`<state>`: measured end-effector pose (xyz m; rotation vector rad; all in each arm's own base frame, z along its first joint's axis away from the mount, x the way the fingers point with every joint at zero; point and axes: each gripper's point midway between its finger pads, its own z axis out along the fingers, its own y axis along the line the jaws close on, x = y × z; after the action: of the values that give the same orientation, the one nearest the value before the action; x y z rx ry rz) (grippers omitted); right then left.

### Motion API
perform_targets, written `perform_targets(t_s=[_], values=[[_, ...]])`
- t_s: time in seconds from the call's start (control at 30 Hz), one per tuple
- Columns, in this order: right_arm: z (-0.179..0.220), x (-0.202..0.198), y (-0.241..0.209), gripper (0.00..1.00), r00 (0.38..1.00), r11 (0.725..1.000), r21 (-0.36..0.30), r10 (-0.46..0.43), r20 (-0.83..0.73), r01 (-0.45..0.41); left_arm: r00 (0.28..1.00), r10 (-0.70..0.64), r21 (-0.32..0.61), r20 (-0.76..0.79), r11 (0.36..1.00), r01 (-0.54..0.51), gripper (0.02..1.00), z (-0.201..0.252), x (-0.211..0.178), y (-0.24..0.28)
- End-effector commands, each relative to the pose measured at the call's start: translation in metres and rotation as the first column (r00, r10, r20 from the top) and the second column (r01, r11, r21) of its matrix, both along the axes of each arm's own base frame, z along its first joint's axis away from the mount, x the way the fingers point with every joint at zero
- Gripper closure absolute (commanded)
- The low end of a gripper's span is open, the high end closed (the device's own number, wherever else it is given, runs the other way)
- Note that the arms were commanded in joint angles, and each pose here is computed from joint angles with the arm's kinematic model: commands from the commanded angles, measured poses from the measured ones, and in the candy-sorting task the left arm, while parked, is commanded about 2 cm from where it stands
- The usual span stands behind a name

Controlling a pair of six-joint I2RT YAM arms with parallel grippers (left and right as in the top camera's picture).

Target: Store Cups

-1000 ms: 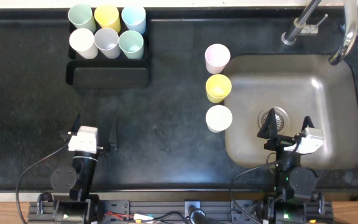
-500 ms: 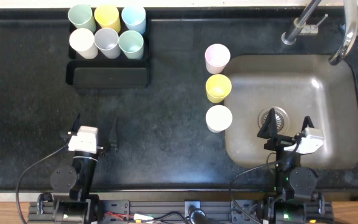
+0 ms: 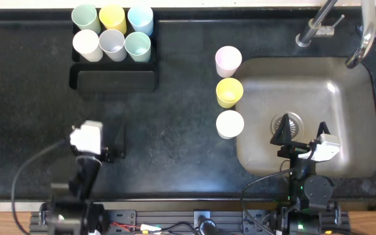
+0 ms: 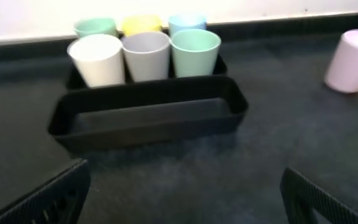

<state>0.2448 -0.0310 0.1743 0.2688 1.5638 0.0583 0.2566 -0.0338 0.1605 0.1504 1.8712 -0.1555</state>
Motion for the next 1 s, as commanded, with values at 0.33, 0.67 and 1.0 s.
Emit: perform_targets(t_s=[0.33,0.67,1.0], values=[[-0.004,0.001,0.002,0.005,1.000,1.000,0.005,0.012,-0.002,-0.012,0.810,-0.094,-0.297,-0.579,0.949,-0.103,0.018,0.132,0.128,-0.081],[-0.004,0.001,0.002,0.005,1.000,1.000,0.005,0.012,-0.002,-0.012,0.636,0.039,-0.062,-0.771,0.989,-0.136,0.018,0.090,0.138,-0.213],[-0.004,0.001,0.002,0.003,1.000,1.000,0.005,0.012,-0.002,-0.012,0.563,-0.003,-0.080,-0.826,0.990,-0.113,0.018,0.025,0.156,-0.274]])
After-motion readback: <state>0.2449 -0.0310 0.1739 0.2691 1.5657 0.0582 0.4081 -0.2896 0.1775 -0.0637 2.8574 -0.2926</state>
